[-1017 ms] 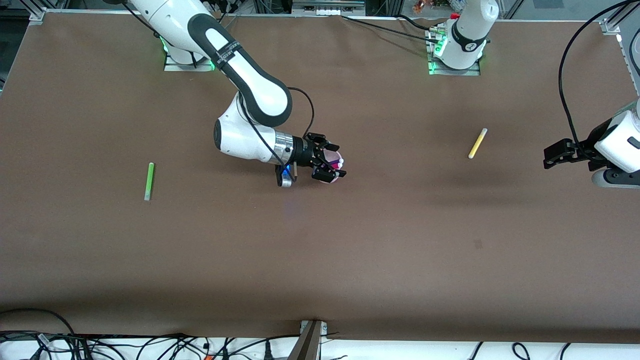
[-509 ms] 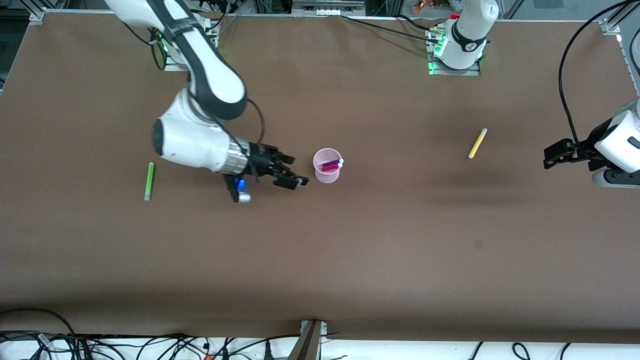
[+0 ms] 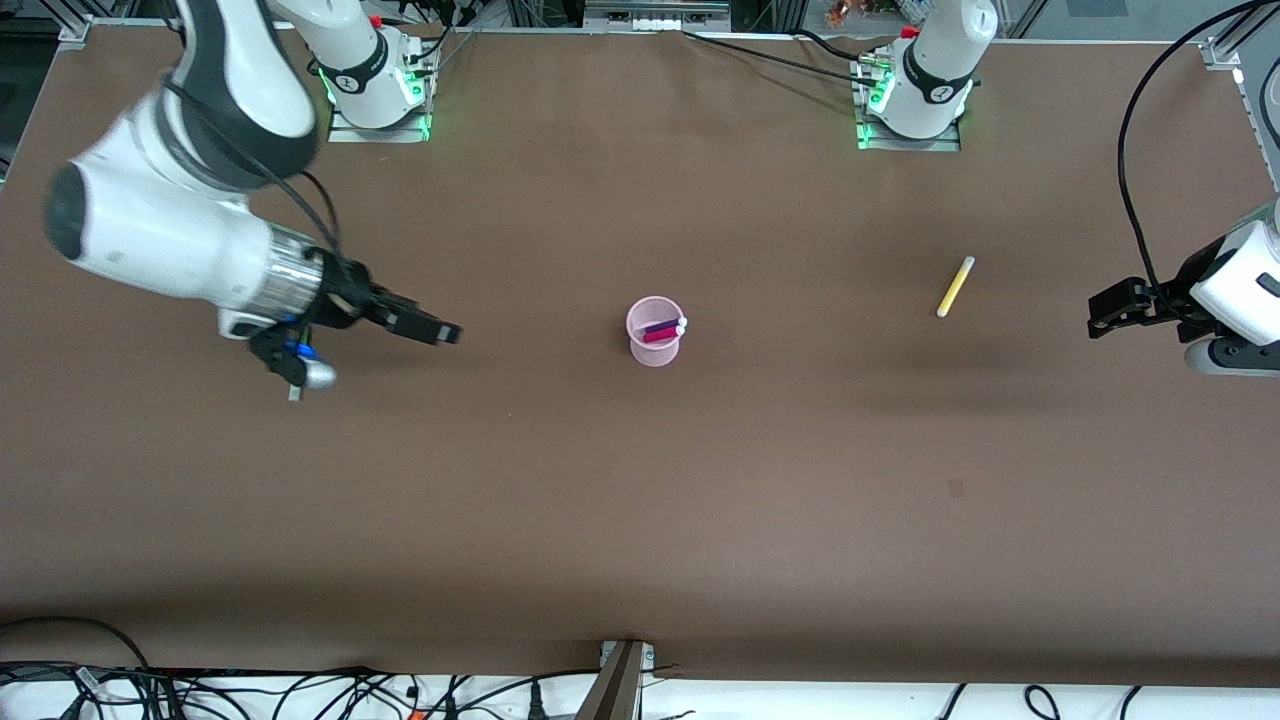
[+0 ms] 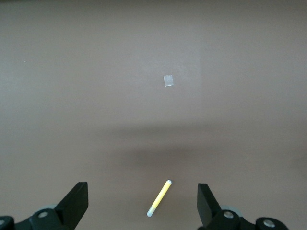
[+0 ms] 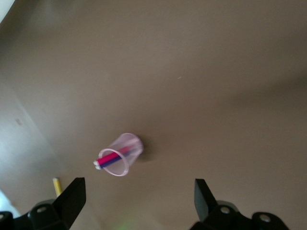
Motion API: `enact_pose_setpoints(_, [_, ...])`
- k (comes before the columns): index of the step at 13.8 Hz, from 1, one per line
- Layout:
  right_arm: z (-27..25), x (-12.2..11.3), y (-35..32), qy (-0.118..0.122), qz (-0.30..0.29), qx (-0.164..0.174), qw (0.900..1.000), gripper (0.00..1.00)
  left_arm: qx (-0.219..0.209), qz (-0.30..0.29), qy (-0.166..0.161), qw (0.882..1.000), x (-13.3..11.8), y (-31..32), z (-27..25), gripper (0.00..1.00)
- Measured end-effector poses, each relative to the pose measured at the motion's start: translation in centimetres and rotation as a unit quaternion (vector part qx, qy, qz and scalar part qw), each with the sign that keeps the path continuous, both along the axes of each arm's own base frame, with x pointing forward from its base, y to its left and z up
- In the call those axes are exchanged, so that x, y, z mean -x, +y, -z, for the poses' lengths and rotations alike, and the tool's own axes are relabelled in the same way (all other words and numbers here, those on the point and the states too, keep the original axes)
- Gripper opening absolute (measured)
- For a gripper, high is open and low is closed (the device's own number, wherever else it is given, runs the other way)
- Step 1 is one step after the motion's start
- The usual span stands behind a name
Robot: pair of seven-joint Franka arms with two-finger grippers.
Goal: Organize pens into pink holder with both arms
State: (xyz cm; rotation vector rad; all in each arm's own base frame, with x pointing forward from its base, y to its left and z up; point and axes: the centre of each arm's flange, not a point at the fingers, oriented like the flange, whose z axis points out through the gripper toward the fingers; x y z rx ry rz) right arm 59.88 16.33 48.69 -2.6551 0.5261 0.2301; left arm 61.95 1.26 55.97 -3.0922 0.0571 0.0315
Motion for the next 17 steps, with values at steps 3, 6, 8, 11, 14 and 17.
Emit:
enact_pose_setpoints(3, [-4.2, 2.2, -6.6, -0.037, -0.081, 0.055, 0.994, 1.00, 0.000, 0.000, 0.000, 1.000, 0.0, 0.0, 0.0, 1.00])
enact_pose_setpoints(6, [-7.7, 4.6, -9.6, -0.067, -0.144, 0.121, 0.980, 1.00, 0.000, 0.000, 0.000, 1.000, -0.1, 0.0, 0.0, 1.00])
enact_pose_setpoints(8, [-8.4, 5.2, -10.7, -0.079, -0.172, 0.148, 0.971, 1.00, 0.000, 0.001, 0.000, 1.000, -0.1, -0.1, 0.0, 1.00])
enact_pose_setpoints(11, [-8.2, 5.2, -11.2, -0.079, -0.188, 0.166, 0.965, 1.00, 0.000, 0.002, -0.002, 1.000, -0.1, -0.3, -0.1, 1.00])
enact_pose_setpoints(14, [-8.2, 5.2, -11.4, -0.079, -0.194, 0.183, 0.961, 1.00, 0.000, 0.003, -0.003, 1.000, -0.1, -0.3, -0.2, 1.00])
enact_pose_setpoints(17, [-8.3, 5.1, -11.5, -0.081, -0.199, 0.192, 0.958, 1.00, 0.000, 0.003, -0.003, 1.000, -0.1, -0.3, -0.2, 1.00])
